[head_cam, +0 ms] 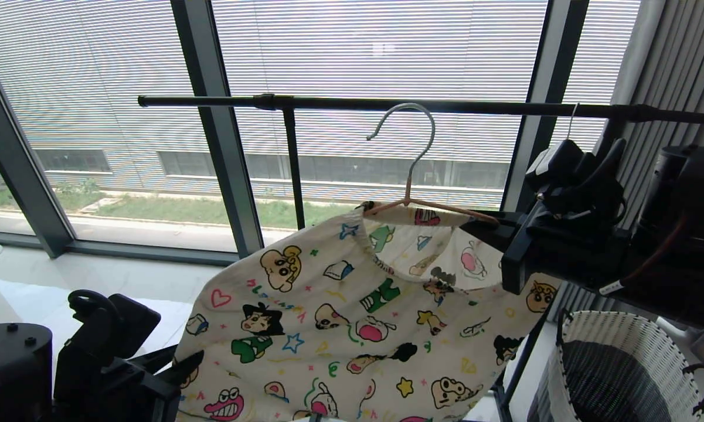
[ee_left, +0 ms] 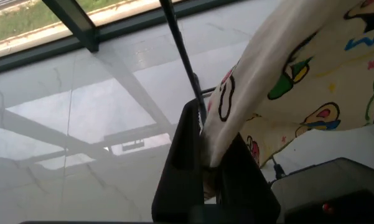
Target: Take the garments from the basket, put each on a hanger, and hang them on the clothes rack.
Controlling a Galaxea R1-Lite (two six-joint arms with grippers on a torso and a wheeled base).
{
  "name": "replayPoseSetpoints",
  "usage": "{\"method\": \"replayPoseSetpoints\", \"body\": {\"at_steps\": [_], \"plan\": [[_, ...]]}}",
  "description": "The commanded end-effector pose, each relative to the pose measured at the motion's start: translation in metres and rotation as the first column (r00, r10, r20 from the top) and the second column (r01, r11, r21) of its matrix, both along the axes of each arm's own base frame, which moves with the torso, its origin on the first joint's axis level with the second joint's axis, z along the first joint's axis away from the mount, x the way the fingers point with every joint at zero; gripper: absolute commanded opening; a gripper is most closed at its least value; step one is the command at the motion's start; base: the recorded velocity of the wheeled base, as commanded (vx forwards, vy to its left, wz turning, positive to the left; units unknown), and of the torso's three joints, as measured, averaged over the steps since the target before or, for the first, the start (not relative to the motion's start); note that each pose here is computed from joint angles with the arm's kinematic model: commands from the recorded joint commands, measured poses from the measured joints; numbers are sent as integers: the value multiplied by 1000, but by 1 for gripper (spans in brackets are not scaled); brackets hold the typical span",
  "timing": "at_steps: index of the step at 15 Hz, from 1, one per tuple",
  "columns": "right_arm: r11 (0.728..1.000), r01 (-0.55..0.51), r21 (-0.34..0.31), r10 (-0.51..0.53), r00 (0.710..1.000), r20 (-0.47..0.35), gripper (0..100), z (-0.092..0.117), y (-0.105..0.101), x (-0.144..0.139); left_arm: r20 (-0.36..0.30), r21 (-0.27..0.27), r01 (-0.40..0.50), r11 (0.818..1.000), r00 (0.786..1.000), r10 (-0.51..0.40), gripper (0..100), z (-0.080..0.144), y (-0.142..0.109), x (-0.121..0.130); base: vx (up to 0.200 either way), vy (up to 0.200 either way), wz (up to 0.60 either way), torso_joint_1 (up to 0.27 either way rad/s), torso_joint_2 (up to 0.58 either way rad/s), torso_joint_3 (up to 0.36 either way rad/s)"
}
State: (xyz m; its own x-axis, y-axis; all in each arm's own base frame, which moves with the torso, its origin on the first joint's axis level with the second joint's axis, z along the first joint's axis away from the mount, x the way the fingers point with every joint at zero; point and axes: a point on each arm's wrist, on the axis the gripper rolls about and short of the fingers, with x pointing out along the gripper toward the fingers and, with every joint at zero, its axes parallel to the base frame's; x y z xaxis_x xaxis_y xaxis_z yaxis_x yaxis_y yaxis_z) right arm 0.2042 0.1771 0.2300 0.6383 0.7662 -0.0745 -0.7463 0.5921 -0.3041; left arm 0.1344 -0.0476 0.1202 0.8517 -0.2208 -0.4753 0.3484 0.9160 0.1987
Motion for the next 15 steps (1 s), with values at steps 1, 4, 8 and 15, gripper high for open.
{"method": "replayPoseSetpoints", "body": {"at_steps": [1,4,8,15], "plan": [[1000,23,-12,-23,1000,-9,0,-2,-1,1,31,-10,-2,1000,1000,2,100,5,1,-2,0,0,0,0,0,0],[957,244,-155,-261,960,-102,0,-19,-12,7,105,16,-120,993,987,118,100,13,6,-8,0,0,0,0,0,0],[852,389,-351,-496,814,-302,0,-32,-28,14,159,66,-291,955,947,278,100,18,10,-7,0,0,0,0,0,0],[701,675,-232,-693,566,-447,0,-24,-6,52,170,75,-316,946,939,300,100,18,11,-9,0,0,0,0,0,0]]}}
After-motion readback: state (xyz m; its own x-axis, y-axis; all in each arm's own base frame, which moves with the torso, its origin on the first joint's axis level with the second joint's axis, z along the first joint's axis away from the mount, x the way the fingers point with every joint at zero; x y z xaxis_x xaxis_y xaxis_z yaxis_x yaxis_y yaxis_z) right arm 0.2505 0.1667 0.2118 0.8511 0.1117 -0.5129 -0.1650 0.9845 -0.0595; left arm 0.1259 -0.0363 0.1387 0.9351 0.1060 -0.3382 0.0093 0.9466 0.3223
